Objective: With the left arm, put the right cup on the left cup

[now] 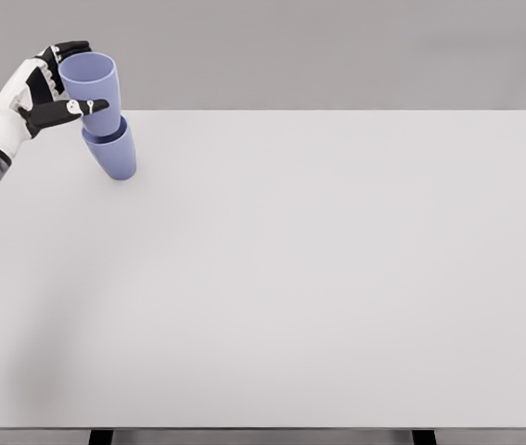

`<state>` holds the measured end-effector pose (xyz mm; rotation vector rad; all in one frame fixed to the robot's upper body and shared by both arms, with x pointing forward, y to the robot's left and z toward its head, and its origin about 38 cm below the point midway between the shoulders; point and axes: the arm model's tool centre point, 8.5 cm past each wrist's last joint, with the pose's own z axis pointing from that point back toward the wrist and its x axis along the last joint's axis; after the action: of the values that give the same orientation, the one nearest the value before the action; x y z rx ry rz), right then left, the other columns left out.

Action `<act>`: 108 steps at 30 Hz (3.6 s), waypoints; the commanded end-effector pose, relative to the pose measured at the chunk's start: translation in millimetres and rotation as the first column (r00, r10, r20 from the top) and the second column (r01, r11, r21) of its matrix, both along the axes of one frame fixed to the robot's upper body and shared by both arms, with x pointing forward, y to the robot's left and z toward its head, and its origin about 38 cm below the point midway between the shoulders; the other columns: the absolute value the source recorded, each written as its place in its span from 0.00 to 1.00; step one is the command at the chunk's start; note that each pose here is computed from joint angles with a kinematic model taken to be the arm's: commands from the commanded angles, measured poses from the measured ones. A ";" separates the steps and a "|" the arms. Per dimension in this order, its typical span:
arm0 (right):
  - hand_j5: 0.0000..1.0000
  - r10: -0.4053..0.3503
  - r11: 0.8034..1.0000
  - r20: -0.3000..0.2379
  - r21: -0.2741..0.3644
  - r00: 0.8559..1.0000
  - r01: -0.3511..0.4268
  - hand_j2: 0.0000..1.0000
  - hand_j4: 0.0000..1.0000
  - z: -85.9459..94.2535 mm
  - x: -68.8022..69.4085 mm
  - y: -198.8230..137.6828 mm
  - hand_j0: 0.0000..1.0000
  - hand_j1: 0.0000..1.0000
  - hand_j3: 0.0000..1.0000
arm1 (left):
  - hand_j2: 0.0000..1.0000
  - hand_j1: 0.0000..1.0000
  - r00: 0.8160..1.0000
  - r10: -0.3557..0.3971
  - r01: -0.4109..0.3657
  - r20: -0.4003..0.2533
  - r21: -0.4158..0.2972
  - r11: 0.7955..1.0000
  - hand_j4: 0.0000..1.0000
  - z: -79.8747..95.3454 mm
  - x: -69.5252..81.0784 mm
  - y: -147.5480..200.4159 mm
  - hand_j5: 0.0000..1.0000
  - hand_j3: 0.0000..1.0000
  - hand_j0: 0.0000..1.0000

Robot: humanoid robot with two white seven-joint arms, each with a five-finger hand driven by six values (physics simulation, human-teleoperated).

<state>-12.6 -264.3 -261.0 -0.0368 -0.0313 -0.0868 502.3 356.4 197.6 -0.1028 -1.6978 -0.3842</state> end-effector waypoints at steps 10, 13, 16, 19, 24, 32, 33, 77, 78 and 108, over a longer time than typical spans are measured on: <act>1.00 -0.001 1.000 0.000 0.000 1.000 0.001 1.00 1.00 0.0 -0.1 0.0 1.00 1.00 1.00 | 0.77 0.77 1.000 0.014 -0.015 -0.018 -0.014 1.000 0.77 -6.4 4.6 1.3 0.77 0.77 0.77; 1.00 0.001 1.000 0.000 0.000 1.000 -0.001 1.00 1.00 0.0 -0.1 0.1 1.00 1.00 1.00 | 0.77 0.77 1.000 0.017 -0.018 -0.022 -0.020 1.000 0.77 -8.1 6.5 0.3 0.77 0.77 0.77; 1.00 -0.001 1.000 0.000 0.000 1.000 0.001 1.00 1.00 0.0 -0.1 0.0 1.00 1.00 1.00 | 0.77 0.77 1.000 0.017 -0.018 -0.021 -0.018 1.000 0.77 -7.4 6.8 0.3 0.77 0.77 0.77; 1.00 0.001 1.000 0.000 0.000 1.000 -0.001 1.00 1.00 0.0 -0.1 0.1 1.00 1.00 1.00 | 0.77 0.77 1.000 0.019 -0.020 -0.024 -0.022 1.000 0.77 -8.6 7.4 0.2 0.77 0.77 0.77; 1.00 -0.001 1.000 0.000 0.000 1.000 0.001 1.00 1.00 0.0 -0.1 0.0 1.00 1.00 1.00 | 0.77 0.77 0.999 0.020 -0.021 -0.025 -0.022 1.000 0.77 -9.4 7.8 0.1 0.77 0.77 0.77; 1.00 0.001 1.000 0.000 0.000 1.000 -0.001 1.00 1.00 0.0 -0.1 0.1 1.00 1.00 1.00 | 0.77 0.77 0.999 0.028 -0.029 -0.038 -0.025 0.999 0.77 -14.9 8.4 1.4 0.77 0.77 0.77; 1.00 0.001 1.000 0.000 0.000 1.000 -0.001 1.00 1.00 0.0 -0.1 0.1 1.00 1.00 1.00 | 0.77 0.77 0.999 0.030 -0.031 -0.039 -0.027 0.999 0.77 -15.6 8.4 2.1 0.77 0.77 0.77; 1.00 -0.001 1.000 0.000 0.000 1.000 0.001 1.00 1.00 0.0 -0.1 0.0 1.00 1.00 1.00 | 0.99 0.99 0.999 0.028 -0.029 -0.036 -0.012 1.000 0.99 -16.0 8.9 0.4 0.99 0.99 0.99; 1.00 0.001 1.000 0.000 0.000 1.000 -0.001 1.00 1.00 0.0 -0.1 0.1 1.00 1.00 1.00 | 0.99 0.99 0.999 0.028 -0.029 -0.036 -0.012 1.000 0.99 -16.0 8.9 0.4 0.99 0.99 0.99; 1.00 -0.001 1.000 0.000 0.000 1.000 0.001 1.00 1.00 0.0 -0.1 0.0 1.00 1.00 1.00 | 1.00 1.00 0.987 0.062 -0.063 0.152 0.002 0.998 1.00 41.6 -46.7 48.5 1.00 1.00 1.00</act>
<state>-12.5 -264.3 -261.0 -0.0368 -0.0314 -0.0868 456.2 397.2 201.1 -0.0368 -1.7496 -0.3646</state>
